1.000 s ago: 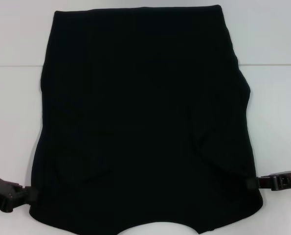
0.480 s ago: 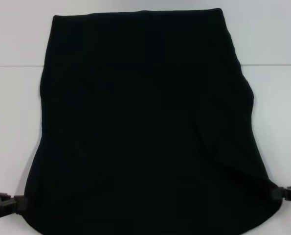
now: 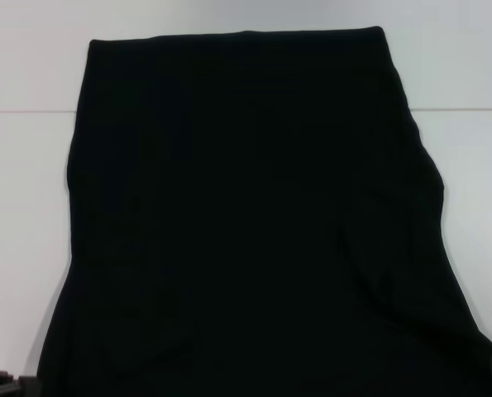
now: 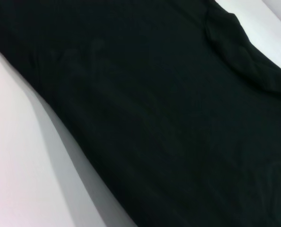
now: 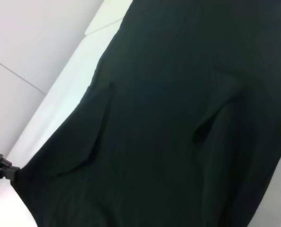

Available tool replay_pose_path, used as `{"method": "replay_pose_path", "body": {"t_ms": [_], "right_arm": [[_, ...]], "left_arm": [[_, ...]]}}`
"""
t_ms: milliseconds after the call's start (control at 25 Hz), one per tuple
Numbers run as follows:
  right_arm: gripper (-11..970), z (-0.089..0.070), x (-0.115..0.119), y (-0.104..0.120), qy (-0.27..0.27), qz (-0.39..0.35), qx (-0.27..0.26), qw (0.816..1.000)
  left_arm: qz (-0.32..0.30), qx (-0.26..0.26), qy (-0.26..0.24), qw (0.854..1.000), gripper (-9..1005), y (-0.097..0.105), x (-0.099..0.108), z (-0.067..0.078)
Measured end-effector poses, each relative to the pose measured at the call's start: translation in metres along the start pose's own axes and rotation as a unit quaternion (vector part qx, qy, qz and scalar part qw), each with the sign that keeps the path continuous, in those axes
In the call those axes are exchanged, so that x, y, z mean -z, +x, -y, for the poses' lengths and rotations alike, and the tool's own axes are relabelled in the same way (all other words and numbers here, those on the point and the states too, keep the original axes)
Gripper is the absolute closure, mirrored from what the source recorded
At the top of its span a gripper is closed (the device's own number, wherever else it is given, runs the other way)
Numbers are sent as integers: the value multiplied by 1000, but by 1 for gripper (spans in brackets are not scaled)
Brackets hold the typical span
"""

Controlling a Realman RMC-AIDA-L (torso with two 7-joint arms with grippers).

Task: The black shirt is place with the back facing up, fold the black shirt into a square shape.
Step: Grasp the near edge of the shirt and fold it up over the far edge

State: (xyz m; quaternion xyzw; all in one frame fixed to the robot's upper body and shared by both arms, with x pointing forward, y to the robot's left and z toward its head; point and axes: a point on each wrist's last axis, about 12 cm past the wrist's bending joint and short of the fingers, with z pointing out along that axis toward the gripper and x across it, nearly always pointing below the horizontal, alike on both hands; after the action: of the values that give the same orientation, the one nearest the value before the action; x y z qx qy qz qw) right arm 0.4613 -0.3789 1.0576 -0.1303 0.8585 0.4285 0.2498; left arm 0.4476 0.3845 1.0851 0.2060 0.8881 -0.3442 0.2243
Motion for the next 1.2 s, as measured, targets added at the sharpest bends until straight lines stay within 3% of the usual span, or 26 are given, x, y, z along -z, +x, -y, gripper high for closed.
{"method": "replay_pose_path", "body": {"t_ms": [360, 520, 760, 920, 1200], "right_arm": [[918, -3, 9, 17, -12, 2, -7, 1000], [912, -4, 8, 6, -14, 18, 10, 1000], [904, -5, -2, -38, -16, 63, 50, 997], [899, -4, -12, -71, 2, 95, 72, 993], [890, 5, -45, -119, 60, 143, 75, 985]], "left_arm": [[-3, 5, 25, 1000, 945, 8, 1, 6], [9, -5, 27, 1000, 944, -7, -1, 4], [55, -24, 39, 997, 945, -55, -8, -1], [92, -48, 45, 994, 945, -105, -24, -4], [137, -54, 2, 989, 944, -161, -53, -11]]}}
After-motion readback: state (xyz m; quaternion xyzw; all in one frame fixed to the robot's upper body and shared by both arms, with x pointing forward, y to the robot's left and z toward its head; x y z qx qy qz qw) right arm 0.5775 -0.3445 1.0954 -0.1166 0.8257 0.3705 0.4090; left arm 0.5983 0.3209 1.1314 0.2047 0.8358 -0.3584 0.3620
